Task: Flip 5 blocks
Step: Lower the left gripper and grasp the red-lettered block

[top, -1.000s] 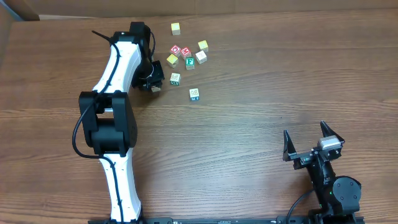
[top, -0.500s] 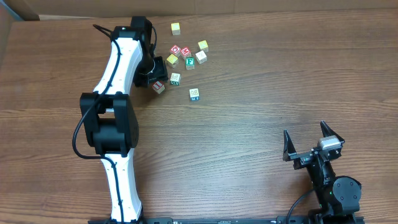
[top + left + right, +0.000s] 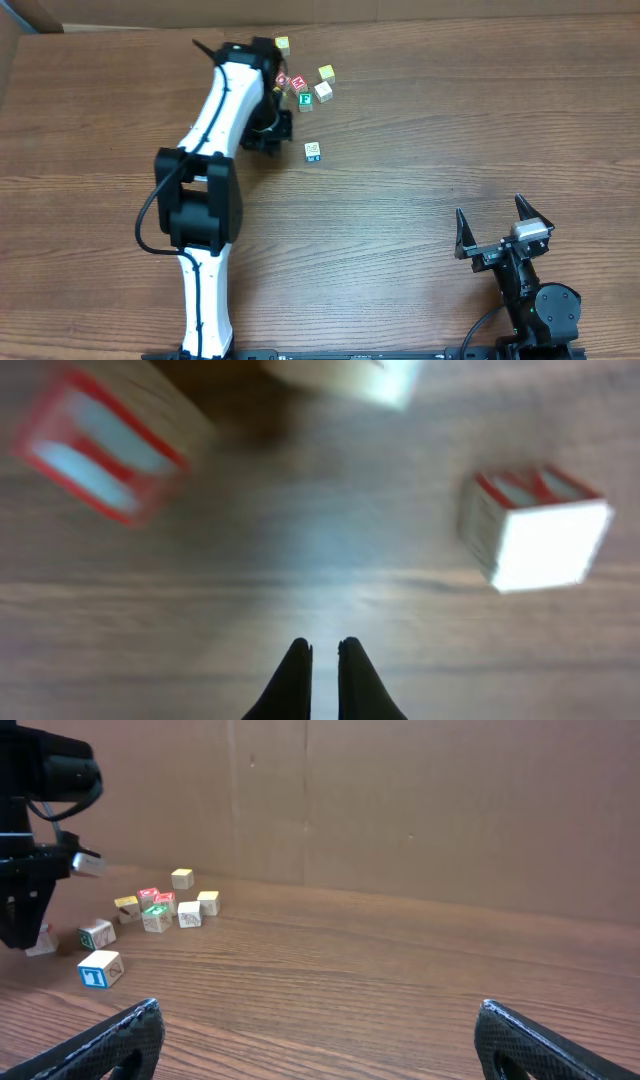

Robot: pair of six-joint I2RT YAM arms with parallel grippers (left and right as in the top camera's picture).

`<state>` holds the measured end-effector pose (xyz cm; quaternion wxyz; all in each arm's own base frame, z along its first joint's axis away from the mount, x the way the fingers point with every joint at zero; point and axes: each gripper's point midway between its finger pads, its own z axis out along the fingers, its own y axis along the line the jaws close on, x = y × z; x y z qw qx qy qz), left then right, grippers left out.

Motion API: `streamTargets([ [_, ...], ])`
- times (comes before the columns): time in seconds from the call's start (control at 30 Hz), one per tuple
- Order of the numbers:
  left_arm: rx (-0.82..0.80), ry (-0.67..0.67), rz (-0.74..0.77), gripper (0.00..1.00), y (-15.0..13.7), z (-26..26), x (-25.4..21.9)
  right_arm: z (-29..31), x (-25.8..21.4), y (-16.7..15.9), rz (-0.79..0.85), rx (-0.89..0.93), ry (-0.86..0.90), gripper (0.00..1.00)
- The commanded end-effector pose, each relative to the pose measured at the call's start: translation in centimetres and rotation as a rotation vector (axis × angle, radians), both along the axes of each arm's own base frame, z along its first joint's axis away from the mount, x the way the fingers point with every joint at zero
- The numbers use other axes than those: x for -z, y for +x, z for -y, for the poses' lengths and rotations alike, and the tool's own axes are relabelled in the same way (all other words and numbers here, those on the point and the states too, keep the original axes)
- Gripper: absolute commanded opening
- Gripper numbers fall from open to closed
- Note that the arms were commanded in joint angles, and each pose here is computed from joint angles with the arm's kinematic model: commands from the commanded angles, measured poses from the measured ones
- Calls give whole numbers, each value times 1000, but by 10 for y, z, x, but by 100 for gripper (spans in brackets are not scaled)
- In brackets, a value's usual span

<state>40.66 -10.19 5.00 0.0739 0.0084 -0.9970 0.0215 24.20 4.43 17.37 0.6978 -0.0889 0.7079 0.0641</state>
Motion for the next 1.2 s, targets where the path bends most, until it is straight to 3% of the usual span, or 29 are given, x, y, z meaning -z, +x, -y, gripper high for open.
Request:
streamTargets([
  [0.0, 4, -2, -31, 4, -13, 23, 7, 1, 2, 0, 1, 4, 0, 100],
  [0.27, 89, -57, -4, 4, -27, 71, 49, 1, 2, 0, 1, 4, 0, 100],
  [0.47, 31, 26, 216, 7, 28, 55, 50, 1, 2, 0, 1, 4, 0, 100],
  [0.63, -67, 68, 344, 12, 70, 24, 33, 1, 2, 0, 1, 4, 0, 100],
  [0.83, -62, -70, 359, 13, 87, 26, -13, 1, 2, 0, 1, 4, 0, 100],
  [0.97, -82, -88, 371, 16, 91, 17, -53, 1, 2, 0, 1, 4, 0, 100],
  [1.0, -82, -85, 375, 18, 91, 13, -62, 1, 2, 0, 1, 4, 0, 100],
  [1.1, -98, -45, 356, 47, 84, -3, -78, 1, 2, 0, 1, 4, 0, 100],
  [1.17, -115, 21, 327, 56, 76, -22, -78, 1, 2, 0, 1, 4, 0, 100],
])
